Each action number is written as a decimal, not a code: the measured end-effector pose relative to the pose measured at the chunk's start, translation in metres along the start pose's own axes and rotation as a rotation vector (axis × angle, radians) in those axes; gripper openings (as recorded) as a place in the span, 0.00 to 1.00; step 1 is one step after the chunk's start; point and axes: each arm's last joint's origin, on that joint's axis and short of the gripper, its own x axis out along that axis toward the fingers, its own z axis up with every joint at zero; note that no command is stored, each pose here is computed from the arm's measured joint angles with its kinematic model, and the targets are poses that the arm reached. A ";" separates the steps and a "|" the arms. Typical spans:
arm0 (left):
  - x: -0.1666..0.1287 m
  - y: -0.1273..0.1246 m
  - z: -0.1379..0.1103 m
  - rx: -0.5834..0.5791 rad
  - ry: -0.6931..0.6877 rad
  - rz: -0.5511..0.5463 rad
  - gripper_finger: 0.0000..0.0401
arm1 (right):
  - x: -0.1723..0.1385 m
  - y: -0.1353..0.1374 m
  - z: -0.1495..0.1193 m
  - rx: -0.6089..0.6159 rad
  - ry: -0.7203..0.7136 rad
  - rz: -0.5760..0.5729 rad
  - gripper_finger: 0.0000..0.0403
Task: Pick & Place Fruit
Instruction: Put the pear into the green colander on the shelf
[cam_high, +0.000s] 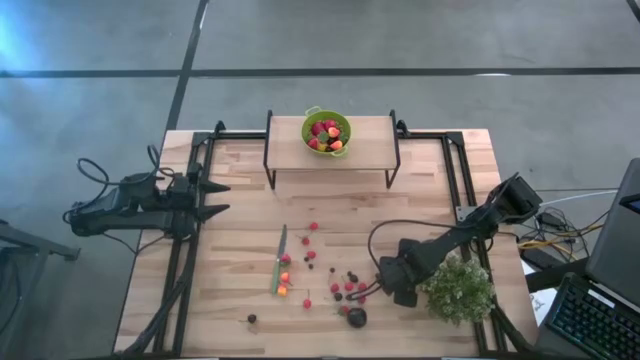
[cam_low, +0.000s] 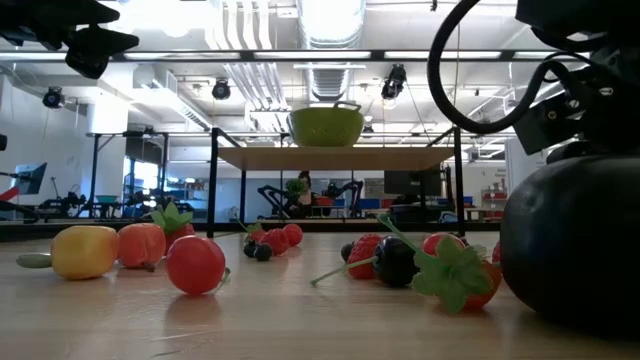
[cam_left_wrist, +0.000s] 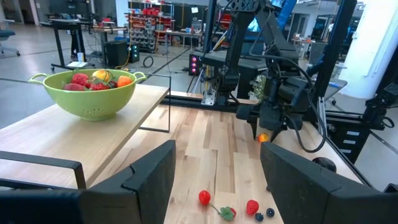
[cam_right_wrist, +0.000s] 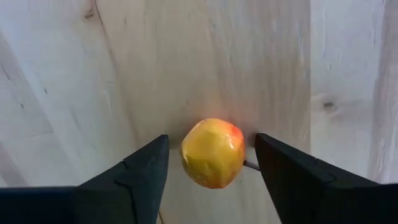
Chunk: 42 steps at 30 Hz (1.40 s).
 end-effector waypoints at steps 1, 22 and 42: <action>0.000 0.000 0.000 0.000 0.000 0.000 0.60 | 0.000 0.000 0.000 0.000 -0.002 -0.004 0.55; 0.000 0.000 0.000 0.000 0.000 0.000 0.60 | 0.001 0.000 0.001 -0.056 -0.020 -0.004 0.26; 0.000 0.000 0.000 0.000 0.000 0.000 0.60 | -0.065 0.012 0.056 -0.239 -0.274 0.077 0.26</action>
